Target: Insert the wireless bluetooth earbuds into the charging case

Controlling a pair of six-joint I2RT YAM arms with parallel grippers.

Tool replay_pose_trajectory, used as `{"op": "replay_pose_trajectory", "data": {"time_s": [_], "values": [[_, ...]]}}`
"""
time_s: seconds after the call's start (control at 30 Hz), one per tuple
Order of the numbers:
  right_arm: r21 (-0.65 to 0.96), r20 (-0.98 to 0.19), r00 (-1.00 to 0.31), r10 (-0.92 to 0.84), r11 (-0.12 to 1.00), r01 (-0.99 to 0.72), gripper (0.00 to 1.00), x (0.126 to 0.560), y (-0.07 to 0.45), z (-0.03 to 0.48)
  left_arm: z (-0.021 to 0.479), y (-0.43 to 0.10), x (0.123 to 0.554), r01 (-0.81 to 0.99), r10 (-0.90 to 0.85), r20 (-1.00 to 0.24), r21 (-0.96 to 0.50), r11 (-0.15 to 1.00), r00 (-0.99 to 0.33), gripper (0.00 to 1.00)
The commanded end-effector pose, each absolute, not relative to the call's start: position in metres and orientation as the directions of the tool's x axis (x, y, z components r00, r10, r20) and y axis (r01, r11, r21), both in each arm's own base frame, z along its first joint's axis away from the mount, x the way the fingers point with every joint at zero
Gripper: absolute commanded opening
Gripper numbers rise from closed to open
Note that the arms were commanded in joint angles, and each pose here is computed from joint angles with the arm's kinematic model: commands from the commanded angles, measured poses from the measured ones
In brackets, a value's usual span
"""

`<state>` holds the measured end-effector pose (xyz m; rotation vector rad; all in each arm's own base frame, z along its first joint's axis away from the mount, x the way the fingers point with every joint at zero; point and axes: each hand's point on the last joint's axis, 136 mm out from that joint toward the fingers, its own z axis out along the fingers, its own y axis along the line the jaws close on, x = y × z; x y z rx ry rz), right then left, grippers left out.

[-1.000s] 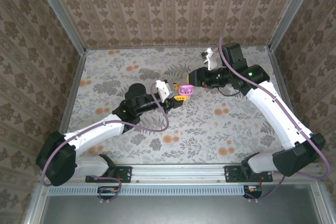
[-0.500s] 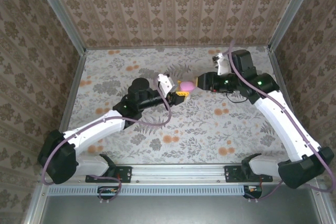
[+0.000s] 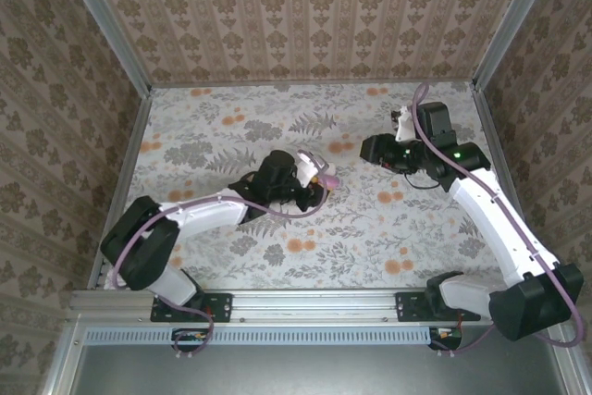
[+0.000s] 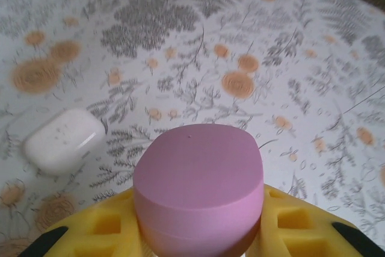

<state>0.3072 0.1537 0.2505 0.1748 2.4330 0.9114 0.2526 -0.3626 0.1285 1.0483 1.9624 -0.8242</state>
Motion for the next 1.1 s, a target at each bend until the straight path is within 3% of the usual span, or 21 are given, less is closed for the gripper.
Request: {"op": "replay_pose_trajectory", "data": {"time_s": [0.0, 0.27, 0.53, 0.7, 0.87, 1.07], "values": [[0.666, -0.405, -0.862, 0.306, 0.744, -0.049, 0.49, 0.307, 0.157, 0.243, 0.11, -0.371, 0.262, 0.866, 0.401, -0.843, -0.14, 0.48, -0.359, 0.29], [0.64, -0.403, -0.855, 0.327, 0.768, -0.008, 0.49, 0.304, 0.143, 0.233, 0.058, -0.391, 0.273, 0.858, 0.444, -0.835, -0.063, 0.509, -0.325, 0.29], [0.643, -0.394, -0.849, 0.352, 0.765, 0.019, 0.49, 0.299, 0.135, 0.229, 0.047, -0.398, 0.291, 0.839, 0.421, -0.87, 0.015, 0.544, -0.258, 0.29], [0.64, -0.393, -0.846, 0.361, 0.768, 0.031, 0.49, 0.299, 0.13, 0.226, 0.038, -0.397, 0.289, 0.85, 0.458, -0.856, 0.042, 0.525, -0.241, 0.36], [0.638, -0.392, -0.844, 0.365, 0.769, 0.037, 0.49, 0.302, 0.127, 0.224, 0.03, -0.388, 0.284, 0.854, 0.5, -0.828, 0.049, 0.517, -0.255, 0.55], [0.619, -0.416, -0.825, 0.382, 0.784, 0.051, 0.5, 0.308, 0.114, 0.225, 0.041, -0.371, 0.278, 0.846, 0.501, -0.828, 0.063, 0.53, -0.252, 0.7]]}}
